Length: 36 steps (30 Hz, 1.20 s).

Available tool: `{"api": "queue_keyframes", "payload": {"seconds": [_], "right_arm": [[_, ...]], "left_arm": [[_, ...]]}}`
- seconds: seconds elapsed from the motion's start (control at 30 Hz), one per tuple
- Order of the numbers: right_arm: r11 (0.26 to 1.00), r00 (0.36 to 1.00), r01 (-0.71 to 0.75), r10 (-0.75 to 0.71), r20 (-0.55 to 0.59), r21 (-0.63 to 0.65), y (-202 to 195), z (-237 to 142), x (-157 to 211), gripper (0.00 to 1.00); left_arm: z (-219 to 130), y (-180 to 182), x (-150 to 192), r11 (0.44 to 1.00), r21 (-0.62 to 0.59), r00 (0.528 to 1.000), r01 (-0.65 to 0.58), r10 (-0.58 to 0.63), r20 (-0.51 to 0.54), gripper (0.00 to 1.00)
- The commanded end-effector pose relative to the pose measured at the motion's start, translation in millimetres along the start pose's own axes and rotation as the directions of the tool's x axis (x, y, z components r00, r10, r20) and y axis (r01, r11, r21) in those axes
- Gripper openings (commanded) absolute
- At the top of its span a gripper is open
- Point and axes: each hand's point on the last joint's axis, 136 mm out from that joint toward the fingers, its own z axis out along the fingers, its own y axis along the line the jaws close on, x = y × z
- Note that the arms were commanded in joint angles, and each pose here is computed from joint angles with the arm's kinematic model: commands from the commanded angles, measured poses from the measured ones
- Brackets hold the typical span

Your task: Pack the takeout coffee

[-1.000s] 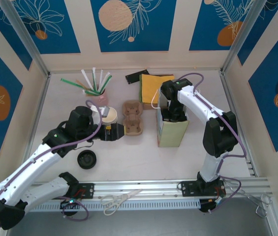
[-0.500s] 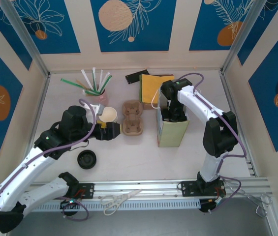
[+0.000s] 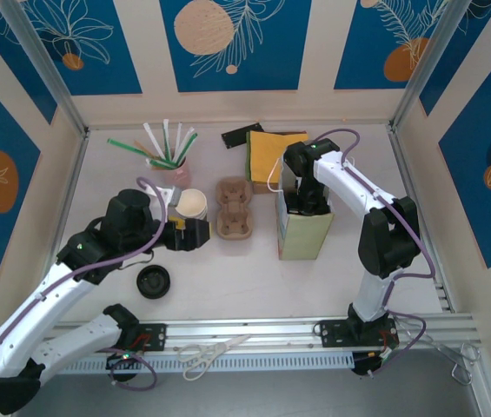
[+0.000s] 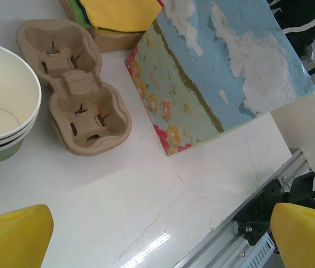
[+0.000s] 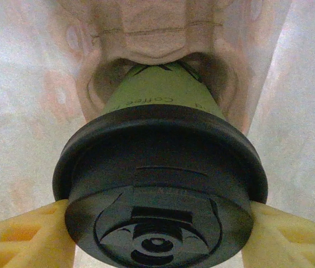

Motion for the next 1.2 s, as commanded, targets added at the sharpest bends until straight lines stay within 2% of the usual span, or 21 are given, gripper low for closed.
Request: {"api": "queue_keyframes", "payload": {"seconds": [0.0,0.67,1.17], "right_arm": [[1.0,1.0,0.004,-0.004,0.003,0.017,2,24,-17,0.66],[1.0,1.0,0.002,-0.002,0.023,0.012,4,13,-14,0.74],[1.0,1.0,0.005,-0.005,0.023,0.017,3,14,-14,0.74]], "left_arm": [[-10,-7,-7,1.0,0.013,0.999,-0.021,0.021,0.027,1.0],[-7,-7,-5,1.0,0.019,1.0,-0.018,0.017,0.018,1.0],[-7,-7,-5,1.0,0.017,1.0,-0.017,0.017,0.015,1.0]]}}
